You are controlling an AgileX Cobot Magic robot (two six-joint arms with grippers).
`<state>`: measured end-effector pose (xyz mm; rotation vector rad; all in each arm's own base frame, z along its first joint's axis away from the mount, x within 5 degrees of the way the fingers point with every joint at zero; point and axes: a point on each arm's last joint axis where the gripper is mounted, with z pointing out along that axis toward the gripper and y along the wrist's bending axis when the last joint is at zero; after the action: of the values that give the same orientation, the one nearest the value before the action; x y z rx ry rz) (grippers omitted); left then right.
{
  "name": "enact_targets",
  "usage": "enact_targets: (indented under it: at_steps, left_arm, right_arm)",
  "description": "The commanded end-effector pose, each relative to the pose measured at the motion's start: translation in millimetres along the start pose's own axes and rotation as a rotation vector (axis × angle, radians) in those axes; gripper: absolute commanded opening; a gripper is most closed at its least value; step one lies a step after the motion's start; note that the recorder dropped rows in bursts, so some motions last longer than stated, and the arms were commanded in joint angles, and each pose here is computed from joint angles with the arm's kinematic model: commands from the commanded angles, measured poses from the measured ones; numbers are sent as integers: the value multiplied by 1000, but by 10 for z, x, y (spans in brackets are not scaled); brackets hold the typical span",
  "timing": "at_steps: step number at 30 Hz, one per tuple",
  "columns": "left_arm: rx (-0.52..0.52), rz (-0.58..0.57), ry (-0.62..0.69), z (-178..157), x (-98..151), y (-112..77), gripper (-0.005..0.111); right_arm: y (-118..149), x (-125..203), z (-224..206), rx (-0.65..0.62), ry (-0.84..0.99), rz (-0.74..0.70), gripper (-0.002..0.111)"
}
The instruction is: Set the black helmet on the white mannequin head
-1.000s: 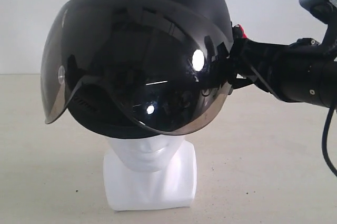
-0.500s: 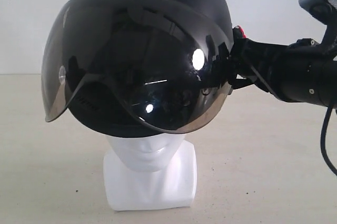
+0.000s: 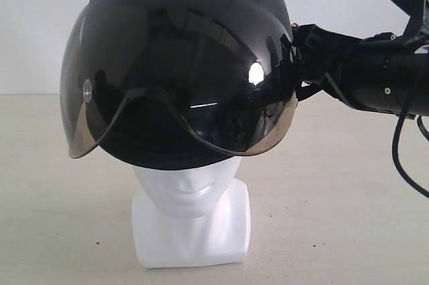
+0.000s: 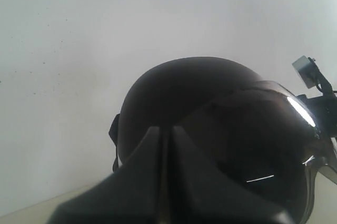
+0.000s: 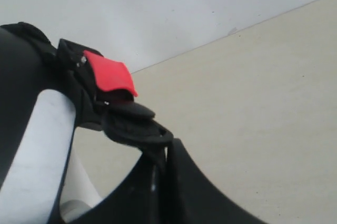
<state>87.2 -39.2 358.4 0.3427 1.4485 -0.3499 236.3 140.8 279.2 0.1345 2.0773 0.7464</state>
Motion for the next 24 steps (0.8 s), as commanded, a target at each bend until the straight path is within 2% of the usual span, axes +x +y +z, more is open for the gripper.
enact_targets:
  at_steps: [1,5,10,15,24]
  left_arm:
    - [-6,-27,-5,41,6,25,5]
    - [8,-43,-26,100,-3,42,5]
    - [129,-38,-86,273,-16,23,5]
    - [211,-52,-144,566,-130,99,5]
    - [353,-73,-144,1193,-311,286,5]
  right_arm:
    - [-287,-80,132,113,-99,-130,0]
    - [-286,-61,133,111,-78,-137,0]
    - [-286,-45,135,109,-60,-132,0]
    - [-286,-41,135,109,-56,-132,0]
    - [-285,-30,136,107,-44,-131,0]
